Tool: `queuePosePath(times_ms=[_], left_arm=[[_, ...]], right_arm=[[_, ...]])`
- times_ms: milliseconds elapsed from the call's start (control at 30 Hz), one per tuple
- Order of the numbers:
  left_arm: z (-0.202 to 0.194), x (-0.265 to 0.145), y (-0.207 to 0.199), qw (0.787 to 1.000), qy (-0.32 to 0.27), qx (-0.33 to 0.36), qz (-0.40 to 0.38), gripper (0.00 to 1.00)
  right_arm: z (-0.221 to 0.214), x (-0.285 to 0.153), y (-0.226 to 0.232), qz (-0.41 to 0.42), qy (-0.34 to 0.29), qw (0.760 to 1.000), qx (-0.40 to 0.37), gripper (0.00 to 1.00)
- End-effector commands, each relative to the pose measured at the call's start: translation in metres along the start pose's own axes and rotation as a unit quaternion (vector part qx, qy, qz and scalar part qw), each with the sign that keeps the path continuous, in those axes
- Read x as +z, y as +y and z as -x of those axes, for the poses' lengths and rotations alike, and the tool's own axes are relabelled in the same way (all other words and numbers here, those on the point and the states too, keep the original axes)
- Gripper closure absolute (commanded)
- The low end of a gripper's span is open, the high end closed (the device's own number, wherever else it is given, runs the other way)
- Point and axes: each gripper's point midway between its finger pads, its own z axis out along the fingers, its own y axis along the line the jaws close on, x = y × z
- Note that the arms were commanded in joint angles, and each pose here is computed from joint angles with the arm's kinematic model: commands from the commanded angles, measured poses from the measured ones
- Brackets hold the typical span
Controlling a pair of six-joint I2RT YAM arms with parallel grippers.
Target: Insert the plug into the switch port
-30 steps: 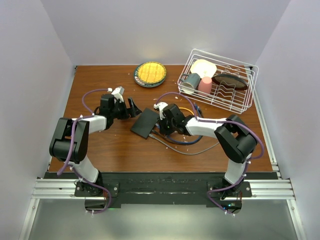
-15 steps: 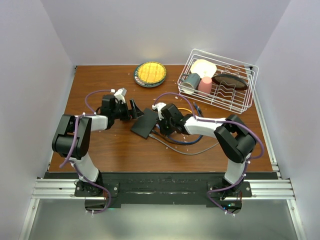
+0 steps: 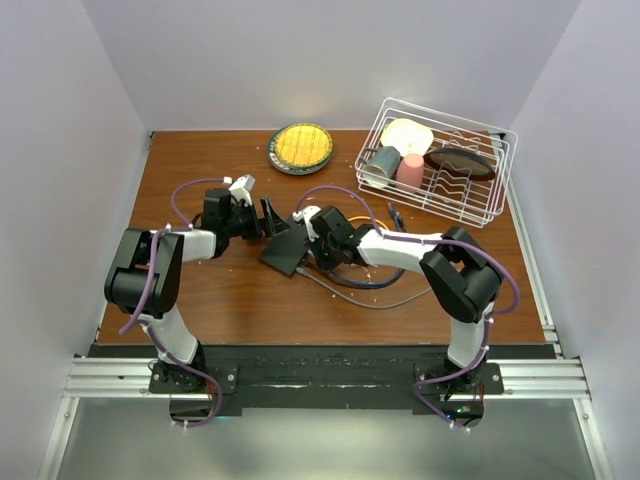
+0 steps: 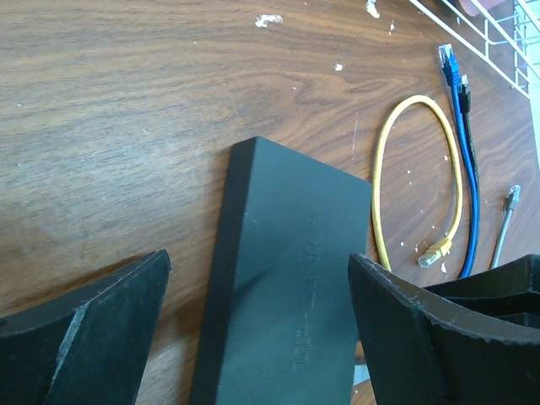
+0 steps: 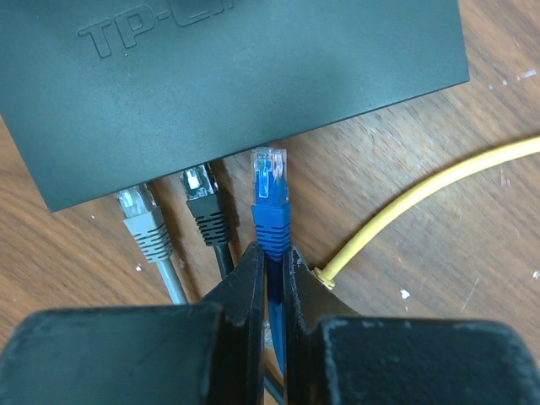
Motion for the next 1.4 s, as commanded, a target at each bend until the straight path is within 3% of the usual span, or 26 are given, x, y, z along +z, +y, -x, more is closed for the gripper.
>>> queuePosePath(times_ms=[0, 633, 1367], left_arm=[[0.019, 0.004, -0.016, 0.999, -0.021, 0.026, -0.03, 0.08], [0.014, 0.016, -0.01, 0.999, -0.005, 0.021, -0.033, 0.08], [0.015, 0.021, -0.014, 0.999, -0.001, 0.027, -0.043, 0.11]], right_arm=[[-0.04, 0.01, 0.001, -0.011, 0.085, 0.996, -0.022, 1.0], [-0.028, 0.012, 0.033, 0.021, 0.093, 0.992, -0.083, 1.0], [-0.031, 0.007, -0.003, -0.02, 0.107, 0.993, -0.044, 1.0]])
